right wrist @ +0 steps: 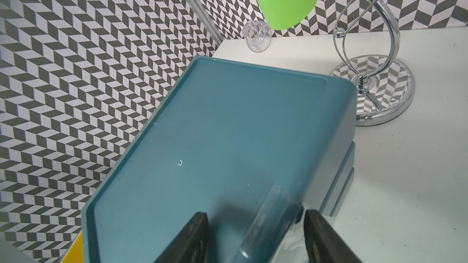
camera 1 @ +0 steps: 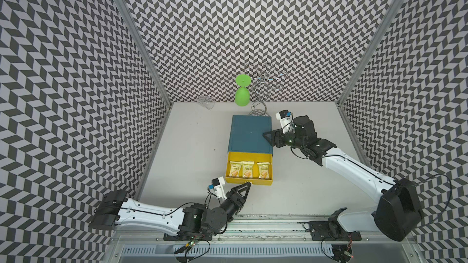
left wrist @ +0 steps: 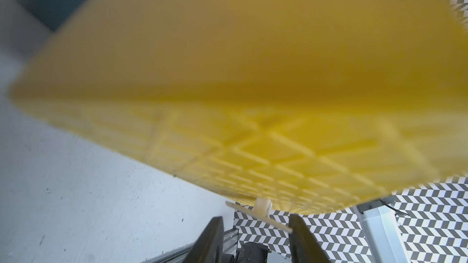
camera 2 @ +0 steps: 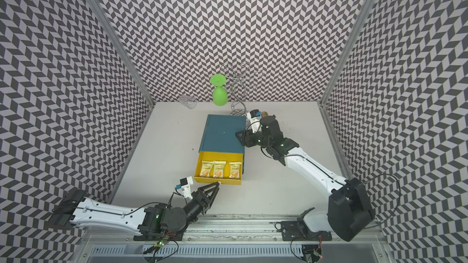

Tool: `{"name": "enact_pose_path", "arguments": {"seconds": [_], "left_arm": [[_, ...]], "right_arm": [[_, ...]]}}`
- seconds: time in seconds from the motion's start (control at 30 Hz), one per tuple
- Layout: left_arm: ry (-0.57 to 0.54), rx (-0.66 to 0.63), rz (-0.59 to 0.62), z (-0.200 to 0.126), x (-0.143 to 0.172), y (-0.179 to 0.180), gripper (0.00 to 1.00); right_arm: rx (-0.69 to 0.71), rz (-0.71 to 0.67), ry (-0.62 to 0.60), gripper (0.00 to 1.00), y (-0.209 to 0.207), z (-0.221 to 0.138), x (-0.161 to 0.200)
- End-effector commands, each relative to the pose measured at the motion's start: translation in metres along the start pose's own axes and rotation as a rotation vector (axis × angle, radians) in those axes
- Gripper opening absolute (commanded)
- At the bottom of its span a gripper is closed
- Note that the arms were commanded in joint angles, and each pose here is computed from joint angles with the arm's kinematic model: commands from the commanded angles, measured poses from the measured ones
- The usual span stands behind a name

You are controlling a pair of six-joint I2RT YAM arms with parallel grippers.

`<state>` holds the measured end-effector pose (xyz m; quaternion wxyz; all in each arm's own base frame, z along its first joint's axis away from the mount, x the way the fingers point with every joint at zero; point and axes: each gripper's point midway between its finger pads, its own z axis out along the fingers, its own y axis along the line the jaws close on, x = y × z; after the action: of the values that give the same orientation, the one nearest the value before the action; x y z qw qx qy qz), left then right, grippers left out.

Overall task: Take the cookies out of the drawer
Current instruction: Open the drawer in the storage box, then adjust the storage box at the center of the board.

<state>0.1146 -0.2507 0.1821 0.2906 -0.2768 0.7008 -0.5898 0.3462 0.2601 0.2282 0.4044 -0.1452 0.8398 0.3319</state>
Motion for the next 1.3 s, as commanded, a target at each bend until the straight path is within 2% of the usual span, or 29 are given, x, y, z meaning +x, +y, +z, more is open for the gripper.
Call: {"name": "enact_pose_path", "arguments": {"seconds": [0.0,0.07,0.13,0.27,0.47,0.63,0.83,1.03,1.17,1.27], "left_arm": [[0.016,-0.087,0.122,-0.007,0.003,0.021,0.48],[0.022,-0.079,0.130,-0.008,0.003,0.018,0.55],[0.033,-0.081,0.138,-0.009,0.006,0.016,0.67],[0.039,-0.080,0.159,-0.010,0.010,0.008,0.79],[0.083,-0.091,0.231,-0.025,0.024,-0.008,0.90],[0.084,-0.093,0.379,-0.048,0.030,-0.044,0.94],[0.016,-0.133,0.605,-0.057,0.012,-0.101,0.95],[-0.117,-0.143,0.671,-0.072,-0.055,-0.136,0.93],[-0.212,-0.162,0.654,-0.082,-0.106,-0.138,0.78],[-0.291,-0.152,0.654,-0.089,-0.134,-0.144,0.65]], "right_arm": [[0.082,0.008,0.100,0.63,-0.020,0.008,0.028],[0.082,0.008,0.101,0.63,-0.021,0.009,0.028],[0.080,0.007,0.100,0.63,-0.020,0.010,0.027],[0.083,0.007,0.097,0.64,-0.020,0.010,0.026],[0.090,-0.003,0.095,0.66,-0.020,0.007,0.022],[0.096,-0.022,0.068,0.71,-0.016,-0.001,0.008],[0.091,-0.059,0.017,0.77,-0.003,-0.018,-0.018],[0.069,-0.084,-0.045,0.80,0.014,-0.040,-0.042],[0.009,-0.087,-0.032,0.80,0.030,-0.048,-0.045],[0.030,-0.071,-0.047,0.81,0.025,-0.049,-0.045]]}}
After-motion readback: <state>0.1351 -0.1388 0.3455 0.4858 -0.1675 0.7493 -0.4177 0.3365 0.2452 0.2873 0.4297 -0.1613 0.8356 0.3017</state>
